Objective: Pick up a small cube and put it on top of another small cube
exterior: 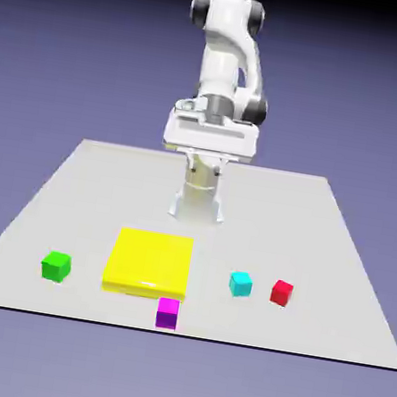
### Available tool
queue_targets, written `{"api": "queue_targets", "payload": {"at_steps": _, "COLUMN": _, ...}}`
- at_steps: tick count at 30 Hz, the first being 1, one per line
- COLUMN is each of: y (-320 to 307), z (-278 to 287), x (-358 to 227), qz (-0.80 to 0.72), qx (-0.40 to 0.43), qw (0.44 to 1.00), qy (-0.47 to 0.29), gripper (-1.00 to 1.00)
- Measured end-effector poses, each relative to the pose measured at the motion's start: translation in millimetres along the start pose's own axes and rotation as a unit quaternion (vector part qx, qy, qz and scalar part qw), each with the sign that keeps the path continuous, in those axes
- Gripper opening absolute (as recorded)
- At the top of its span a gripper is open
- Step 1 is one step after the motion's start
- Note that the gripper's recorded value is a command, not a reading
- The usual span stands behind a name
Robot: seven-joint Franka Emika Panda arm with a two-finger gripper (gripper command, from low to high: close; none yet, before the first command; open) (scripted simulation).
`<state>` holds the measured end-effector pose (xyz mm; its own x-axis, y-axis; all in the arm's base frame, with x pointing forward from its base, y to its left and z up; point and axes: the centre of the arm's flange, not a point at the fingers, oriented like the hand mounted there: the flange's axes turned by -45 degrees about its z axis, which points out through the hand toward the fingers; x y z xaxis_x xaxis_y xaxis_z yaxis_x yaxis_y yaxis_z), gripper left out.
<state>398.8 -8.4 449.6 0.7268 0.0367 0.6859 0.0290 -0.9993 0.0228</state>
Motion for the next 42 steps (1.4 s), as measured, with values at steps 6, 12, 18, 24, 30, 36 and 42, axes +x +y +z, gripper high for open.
{"api": "queue_targets", "payload": {"at_steps": 6, "y": 70, "z": 63, "x": -12, "qz": 0.039, "qx": -0.008, "qw": 0.994, "qy": -0.1, "gripper": 0.0}}
{"api": "queue_targets", "payload": {"at_steps": 12, "y": 146, "z": 119, "x": -45, "qz": 0.075, "qx": -0.016, "qw": 0.978, "qy": -0.193, "gripper": 0.0}}
{"api": "queue_targets", "payload": {"at_steps": 18, "y": 221, "z": 161, "x": -94, "qz": 0.103, "qx": -0.024, "qw": 0.955, "qy": -0.275, "gripper": 0.0}}
{"api": "queue_targets", "payload": {"at_steps": 24, "y": 294, "z": 184, "x": -152, "qz": 0.124, "qx": -0.033, "qw": 0.929, "qy": -0.347, "gripper": 0.0}}
{"api": "queue_targets", "payload": {"at_steps": 30, "y": 325, "z": 211, "x": -197, "qz": 0.129, "qx": -0.039, "qw": 0.918, "qy": -0.374, "gripper": 0.0}}
{"api": "queue_targets", "payload": {"at_steps": 36, "y": 324, "z": 228, "x": -214, "qz": 0.129, "qx": -0.039, "qw": 0.918, "qy": -0.374, "gripper": -1.0}}
{"api": "queue_targets", "payload": {"at_steps": 42, "y": 294, "z": 201, "x": -158, "qz": 0.099, "qx": -0.021, "qw": 0.921, "qy": -0.376, "gripper": -1.0}}
